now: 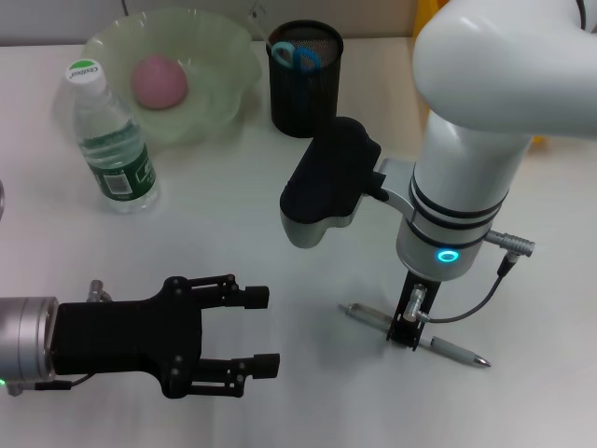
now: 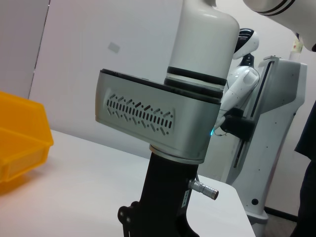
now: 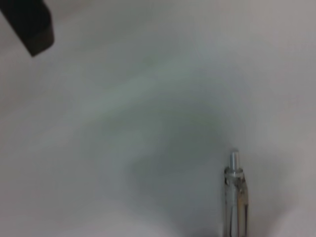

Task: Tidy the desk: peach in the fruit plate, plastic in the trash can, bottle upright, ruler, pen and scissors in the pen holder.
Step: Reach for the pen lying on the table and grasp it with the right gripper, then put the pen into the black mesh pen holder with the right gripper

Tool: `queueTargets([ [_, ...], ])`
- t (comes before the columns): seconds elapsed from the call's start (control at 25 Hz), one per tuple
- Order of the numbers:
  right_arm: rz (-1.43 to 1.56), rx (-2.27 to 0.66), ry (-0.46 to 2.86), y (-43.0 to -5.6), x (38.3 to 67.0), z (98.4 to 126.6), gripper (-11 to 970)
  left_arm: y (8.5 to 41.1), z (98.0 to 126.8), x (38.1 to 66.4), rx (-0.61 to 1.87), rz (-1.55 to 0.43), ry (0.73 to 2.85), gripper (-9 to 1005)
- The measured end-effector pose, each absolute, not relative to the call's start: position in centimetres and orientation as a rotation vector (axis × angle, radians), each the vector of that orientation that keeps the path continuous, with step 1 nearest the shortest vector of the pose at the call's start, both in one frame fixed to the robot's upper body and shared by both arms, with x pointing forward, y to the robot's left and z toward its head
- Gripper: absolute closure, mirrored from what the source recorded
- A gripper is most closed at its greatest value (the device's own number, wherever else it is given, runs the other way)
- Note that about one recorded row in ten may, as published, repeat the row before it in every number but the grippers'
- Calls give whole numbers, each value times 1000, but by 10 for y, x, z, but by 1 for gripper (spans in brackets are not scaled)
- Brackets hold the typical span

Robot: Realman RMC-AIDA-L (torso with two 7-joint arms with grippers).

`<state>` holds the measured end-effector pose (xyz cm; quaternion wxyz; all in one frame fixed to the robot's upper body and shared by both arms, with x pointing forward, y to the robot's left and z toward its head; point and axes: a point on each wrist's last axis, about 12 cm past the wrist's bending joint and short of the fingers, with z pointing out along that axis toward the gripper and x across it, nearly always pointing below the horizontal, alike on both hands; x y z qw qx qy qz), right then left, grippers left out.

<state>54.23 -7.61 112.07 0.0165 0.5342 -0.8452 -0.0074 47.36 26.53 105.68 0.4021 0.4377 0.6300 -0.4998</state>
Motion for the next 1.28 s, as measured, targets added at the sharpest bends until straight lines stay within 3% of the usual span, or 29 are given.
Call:
queueTargets([
  [0.12, -6, 1663, -2630, -77, 543, 1121, 834, 265, 1057, 473, 1105, -1265, 1591, 210],
  [0.4, -9, 1699, -2646, -77, 541, 1124, 834, 266, 1057, 473, 1103, -1267, 1588, 210],
  [0.6, -94, 1733, -2741, -84, 545, 1143, 834, 266, 1058, 473, 1104, -1269, 1584, 210],
  [0.84, -338, 1762, -2958, -117, 561, 1176, 835, 265, 1059, 473, 1105, -1274, 1579, 210],
  [1.28, -389, 2114, -3154, -165, 576, 1183, 835, 264, 1061, 475, 1103, -1284, 1570, 210],
])
